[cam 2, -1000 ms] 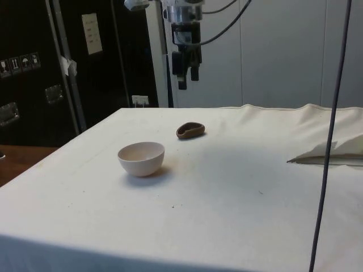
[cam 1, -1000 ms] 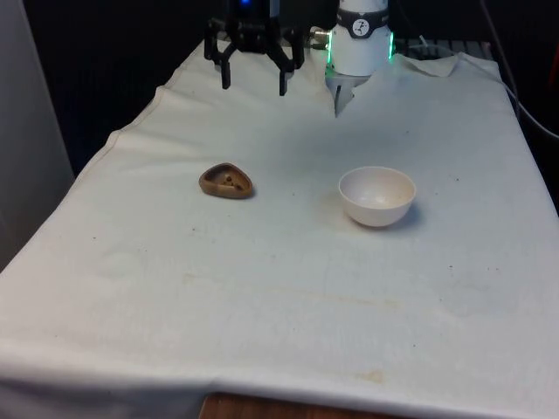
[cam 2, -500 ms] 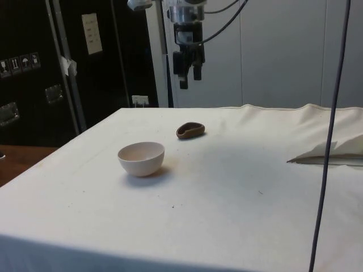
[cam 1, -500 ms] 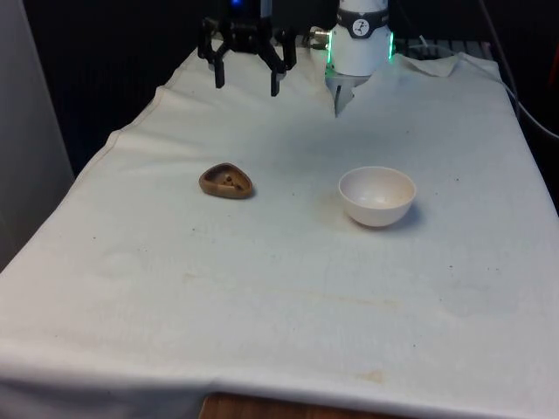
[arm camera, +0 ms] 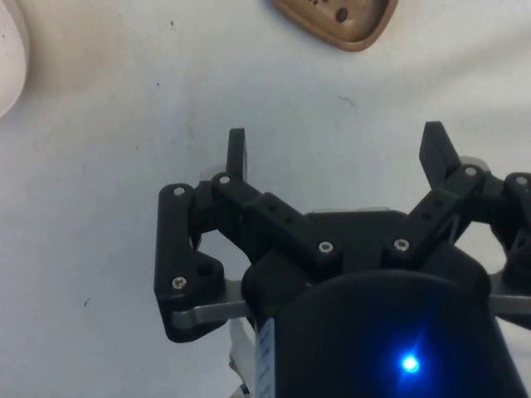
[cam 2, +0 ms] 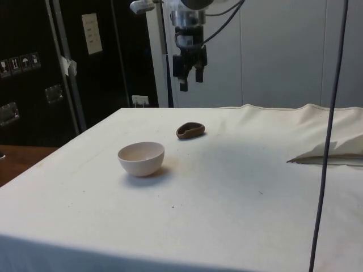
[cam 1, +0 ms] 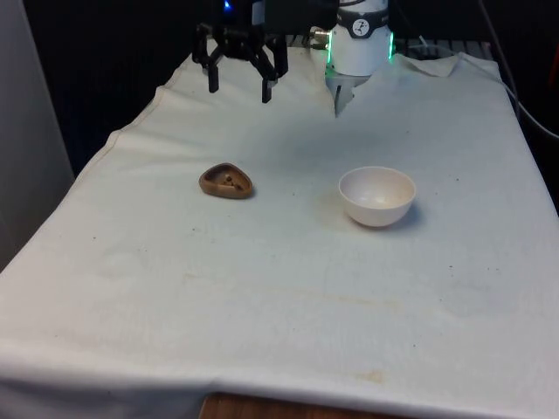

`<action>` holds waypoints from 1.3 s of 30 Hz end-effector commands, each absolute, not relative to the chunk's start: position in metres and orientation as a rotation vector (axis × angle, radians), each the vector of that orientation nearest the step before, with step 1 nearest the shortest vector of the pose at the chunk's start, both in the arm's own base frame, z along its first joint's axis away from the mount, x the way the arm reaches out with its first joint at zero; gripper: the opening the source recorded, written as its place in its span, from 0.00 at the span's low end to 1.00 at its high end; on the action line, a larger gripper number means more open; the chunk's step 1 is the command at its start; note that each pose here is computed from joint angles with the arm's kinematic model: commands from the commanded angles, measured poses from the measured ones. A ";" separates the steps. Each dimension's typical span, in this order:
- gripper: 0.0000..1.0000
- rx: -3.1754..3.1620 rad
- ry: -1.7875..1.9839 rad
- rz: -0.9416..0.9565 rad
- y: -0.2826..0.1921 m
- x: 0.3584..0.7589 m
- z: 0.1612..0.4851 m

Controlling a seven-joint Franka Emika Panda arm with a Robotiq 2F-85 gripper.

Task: Pour the coffee beans from the cup into the bowl.

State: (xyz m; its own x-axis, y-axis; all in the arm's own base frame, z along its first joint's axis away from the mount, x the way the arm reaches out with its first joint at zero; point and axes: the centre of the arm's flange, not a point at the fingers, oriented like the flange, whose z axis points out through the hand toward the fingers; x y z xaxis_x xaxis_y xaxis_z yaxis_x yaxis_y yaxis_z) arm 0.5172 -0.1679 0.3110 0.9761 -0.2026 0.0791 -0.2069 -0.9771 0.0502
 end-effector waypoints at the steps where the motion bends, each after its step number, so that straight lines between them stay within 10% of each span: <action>1: 1.00 3.056 -0.338 0.124 -0.172 0.517 0.310; 39: 1.00 3.004 -0.613 0.138 -0.208 0.519 0.256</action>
